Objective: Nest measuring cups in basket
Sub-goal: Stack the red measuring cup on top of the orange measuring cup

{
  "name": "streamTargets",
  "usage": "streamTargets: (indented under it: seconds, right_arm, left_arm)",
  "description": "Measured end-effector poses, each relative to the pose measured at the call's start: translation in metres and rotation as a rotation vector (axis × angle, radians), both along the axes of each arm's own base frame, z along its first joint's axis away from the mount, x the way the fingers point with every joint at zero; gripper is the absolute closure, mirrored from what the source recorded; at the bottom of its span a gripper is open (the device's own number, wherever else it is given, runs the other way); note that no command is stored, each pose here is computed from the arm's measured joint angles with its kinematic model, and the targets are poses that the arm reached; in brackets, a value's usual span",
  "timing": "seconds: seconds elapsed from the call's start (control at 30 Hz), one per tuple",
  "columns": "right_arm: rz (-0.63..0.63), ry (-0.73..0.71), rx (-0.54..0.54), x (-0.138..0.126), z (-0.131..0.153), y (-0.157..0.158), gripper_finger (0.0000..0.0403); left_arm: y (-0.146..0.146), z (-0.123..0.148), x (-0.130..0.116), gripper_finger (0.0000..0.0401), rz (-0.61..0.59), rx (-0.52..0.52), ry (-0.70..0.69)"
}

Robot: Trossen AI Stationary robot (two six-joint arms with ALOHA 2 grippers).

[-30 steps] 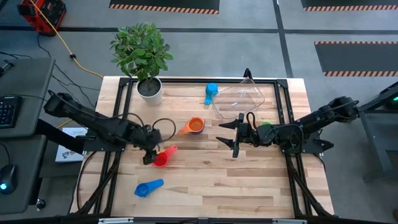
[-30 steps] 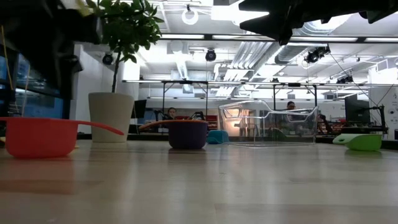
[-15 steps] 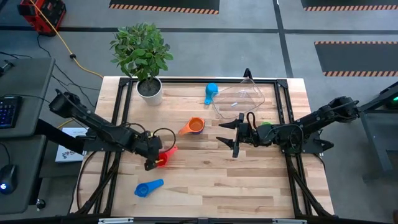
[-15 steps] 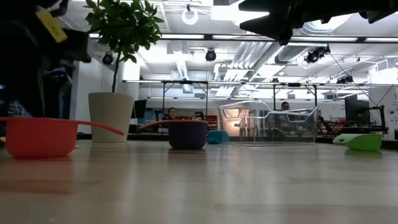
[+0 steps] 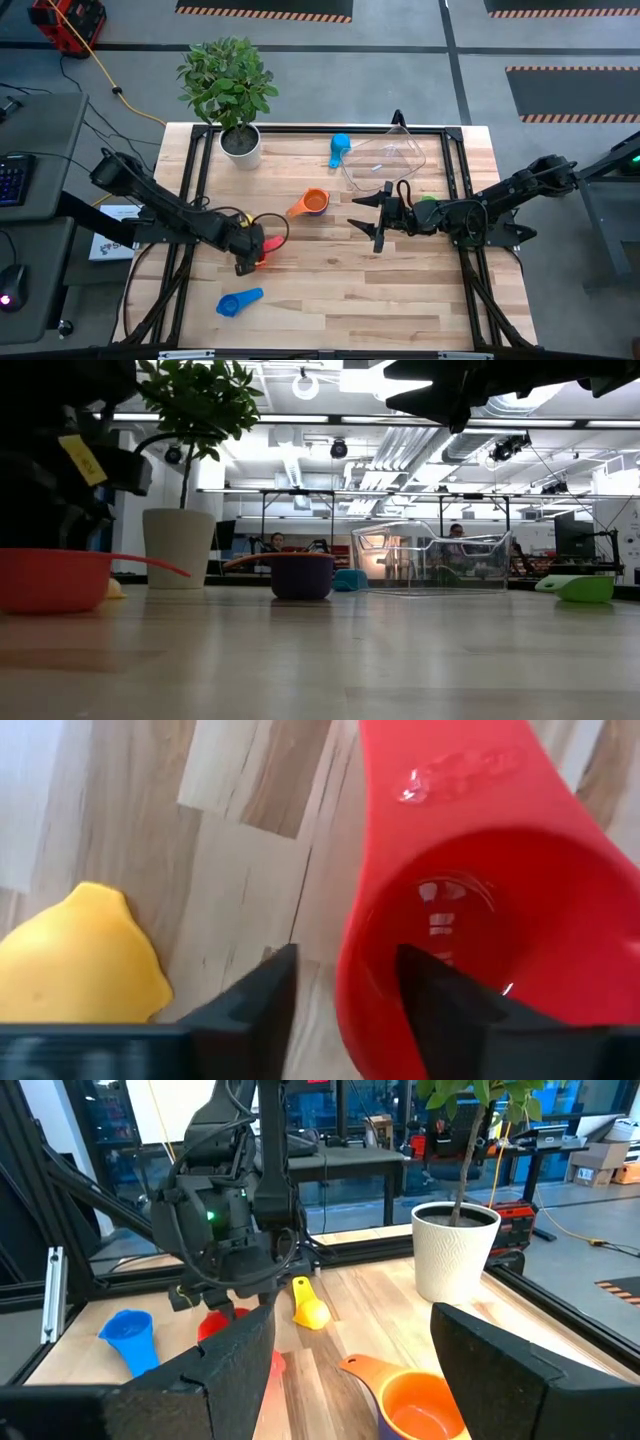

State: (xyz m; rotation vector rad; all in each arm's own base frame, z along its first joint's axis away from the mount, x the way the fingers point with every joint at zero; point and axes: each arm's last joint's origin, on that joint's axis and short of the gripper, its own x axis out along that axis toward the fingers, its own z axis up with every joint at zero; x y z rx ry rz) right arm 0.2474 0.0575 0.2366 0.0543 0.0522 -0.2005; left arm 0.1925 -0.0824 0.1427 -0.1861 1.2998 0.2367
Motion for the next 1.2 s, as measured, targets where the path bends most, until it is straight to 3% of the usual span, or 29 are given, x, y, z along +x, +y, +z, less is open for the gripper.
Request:
streamTargets:
  seconds: [0.17, 0.23, 0.37, 0.57, 0.73, 0.97, 1.2]
  right_arm:
    - [0.000, -0.003, -0.005, 0.000, 0.000, 0.000, 0.0142]
    - [0.000, -0.006, -0.004, 0.000, 0.001, 0.000, 0.0142]
    - [0.000, -0.017, -0.002, 0.000, 0.002, 0.000, 0.0142]
    - [0.000, -0.011, 0.002, 0.000, 0.001, 0.000, 0.0142]
    - [0.010, 0.004, 0.017, 0.001, -0.002, 0.001, 0.0142]
    - [-0.010, 0.014, 0.014, 0.008, -0.009, -0.004, 0.0142]
    - [0.006, -0.045, 0.002, 0.008, 0.000, -0.007, 0.0142]
  left_arm:
    - [0.003, 0.010, 0.008, 0.0367, -0.070, 0.017, -0.032]
    - [0.006, 0.020, 0.015, 0.0391, -0.113, 0.047, -0.059]
    - [0.014, 0.043, 0.035, 0.0384, -0.216, 0.155, -0.138]
    - [0.033, 0.081, 0.060, 0.0394, -0.259, 0.356, -0.237]
    - [0.044, 0.101, 0.070, 0.0397, -0.382, 0.544, -0.233]
    - [0.067, 0.103, 0.094, 0.0397, -0.587, 0.769, -0.220]
    - [0.084, 0.085, 0.121, 0.0397, -0.823, 0.881, -0.185]
